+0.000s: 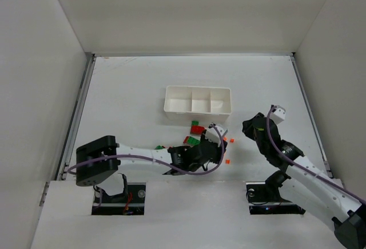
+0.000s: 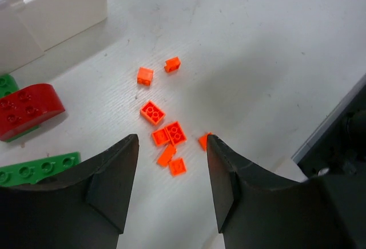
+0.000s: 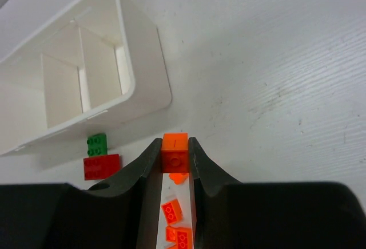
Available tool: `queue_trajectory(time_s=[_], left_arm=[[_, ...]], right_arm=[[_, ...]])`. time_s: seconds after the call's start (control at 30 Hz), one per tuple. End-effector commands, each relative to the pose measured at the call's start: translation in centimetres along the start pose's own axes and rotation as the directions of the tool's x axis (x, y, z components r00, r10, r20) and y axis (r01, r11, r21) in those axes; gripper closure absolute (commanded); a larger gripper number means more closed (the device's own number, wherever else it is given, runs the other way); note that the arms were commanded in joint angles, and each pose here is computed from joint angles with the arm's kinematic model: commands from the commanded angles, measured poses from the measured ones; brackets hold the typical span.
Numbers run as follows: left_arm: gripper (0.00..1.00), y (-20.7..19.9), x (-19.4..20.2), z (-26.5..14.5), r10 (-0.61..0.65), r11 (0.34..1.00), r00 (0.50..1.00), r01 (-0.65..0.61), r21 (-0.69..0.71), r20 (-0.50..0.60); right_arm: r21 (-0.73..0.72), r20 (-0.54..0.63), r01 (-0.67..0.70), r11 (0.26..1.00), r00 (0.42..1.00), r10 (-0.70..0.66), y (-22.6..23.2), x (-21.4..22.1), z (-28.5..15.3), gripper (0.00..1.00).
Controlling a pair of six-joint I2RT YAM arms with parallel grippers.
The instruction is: Sort the legos into containers by color
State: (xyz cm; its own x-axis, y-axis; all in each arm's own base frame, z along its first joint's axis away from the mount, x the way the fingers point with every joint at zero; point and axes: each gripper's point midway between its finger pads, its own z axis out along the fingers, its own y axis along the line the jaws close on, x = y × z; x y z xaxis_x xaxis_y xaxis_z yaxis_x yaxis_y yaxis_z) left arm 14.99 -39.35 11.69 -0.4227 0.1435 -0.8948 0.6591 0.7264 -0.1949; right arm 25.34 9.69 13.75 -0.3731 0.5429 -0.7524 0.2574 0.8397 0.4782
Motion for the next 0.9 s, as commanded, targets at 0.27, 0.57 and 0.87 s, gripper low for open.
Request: queue_trajectory(time_s=[0.27,0.57,0.87], left_arm=[[0.64,0.6,0.9,5.1,-0.12,0.973,0.988,0.099,-0.207,-0.093],[0.66,1.6,2.3,6.7,-0.089,0.951,0.988,0.048,-0.305,-0.123],[0.67,2.2,4.2,7.4,-0.098,0.944,0.979,0.035,-0.329,-0.178]], right_arm=[[-0.066,0.071,-0.023,0.998,0.997,0.028,-0.7,-1.4,0.3,0.81],[-0.109,0.051,-0.035,0.993,0.998,0.041,-0.4,-0.6,0.6,0.81],[-0.116,0.057,-0.042,0.992,0.997,0.049,-0.3,-0.7,0.5,0.8]])
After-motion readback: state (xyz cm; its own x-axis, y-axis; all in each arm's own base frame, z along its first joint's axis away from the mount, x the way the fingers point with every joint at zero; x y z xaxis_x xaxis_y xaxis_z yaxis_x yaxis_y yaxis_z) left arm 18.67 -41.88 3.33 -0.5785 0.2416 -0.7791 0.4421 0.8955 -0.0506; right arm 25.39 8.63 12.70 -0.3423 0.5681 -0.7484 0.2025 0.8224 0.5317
